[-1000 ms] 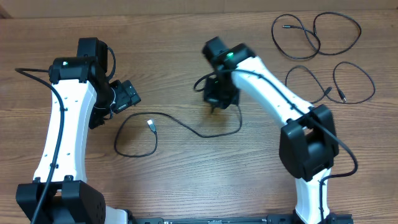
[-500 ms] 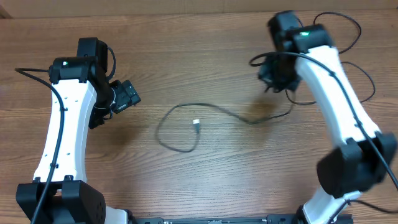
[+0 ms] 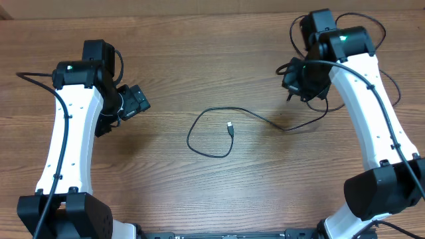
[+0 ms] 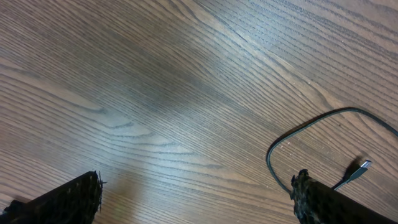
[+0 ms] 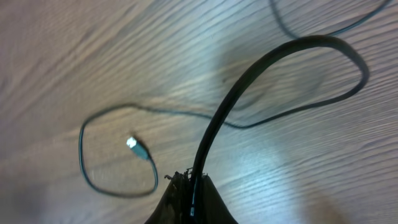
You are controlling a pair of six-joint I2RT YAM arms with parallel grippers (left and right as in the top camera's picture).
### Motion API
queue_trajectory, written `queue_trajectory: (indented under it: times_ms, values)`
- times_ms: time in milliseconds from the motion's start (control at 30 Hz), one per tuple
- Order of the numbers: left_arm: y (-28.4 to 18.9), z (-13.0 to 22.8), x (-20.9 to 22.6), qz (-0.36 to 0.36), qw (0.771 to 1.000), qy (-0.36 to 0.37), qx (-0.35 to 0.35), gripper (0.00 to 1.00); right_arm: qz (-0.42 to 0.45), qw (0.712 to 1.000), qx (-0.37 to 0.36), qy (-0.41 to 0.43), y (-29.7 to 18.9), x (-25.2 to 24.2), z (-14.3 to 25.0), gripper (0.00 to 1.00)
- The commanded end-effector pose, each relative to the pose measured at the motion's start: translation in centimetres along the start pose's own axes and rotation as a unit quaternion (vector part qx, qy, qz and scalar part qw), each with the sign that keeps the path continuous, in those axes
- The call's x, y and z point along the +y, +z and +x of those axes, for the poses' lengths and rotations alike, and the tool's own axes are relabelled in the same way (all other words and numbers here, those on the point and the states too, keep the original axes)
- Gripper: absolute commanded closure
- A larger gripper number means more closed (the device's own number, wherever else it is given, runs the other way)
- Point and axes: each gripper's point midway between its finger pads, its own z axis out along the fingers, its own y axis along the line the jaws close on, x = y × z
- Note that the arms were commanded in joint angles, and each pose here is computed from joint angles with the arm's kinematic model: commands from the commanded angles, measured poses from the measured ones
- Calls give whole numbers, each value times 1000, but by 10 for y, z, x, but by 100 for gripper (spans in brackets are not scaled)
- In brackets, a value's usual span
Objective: Untangle cables
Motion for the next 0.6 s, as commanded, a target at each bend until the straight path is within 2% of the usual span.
queue_trajectory:
  times_ms: [0, 567]
  values:
    - [1, -4, 0, -5, 1000, 13, -5, 1, -29, 999, 5, -45, -11, 22, 16, 96]
    - [1, -4, 0, -5, 1000, 14, -5, 0, -29, 997, 38, -61, 42, 71, 75, 92]
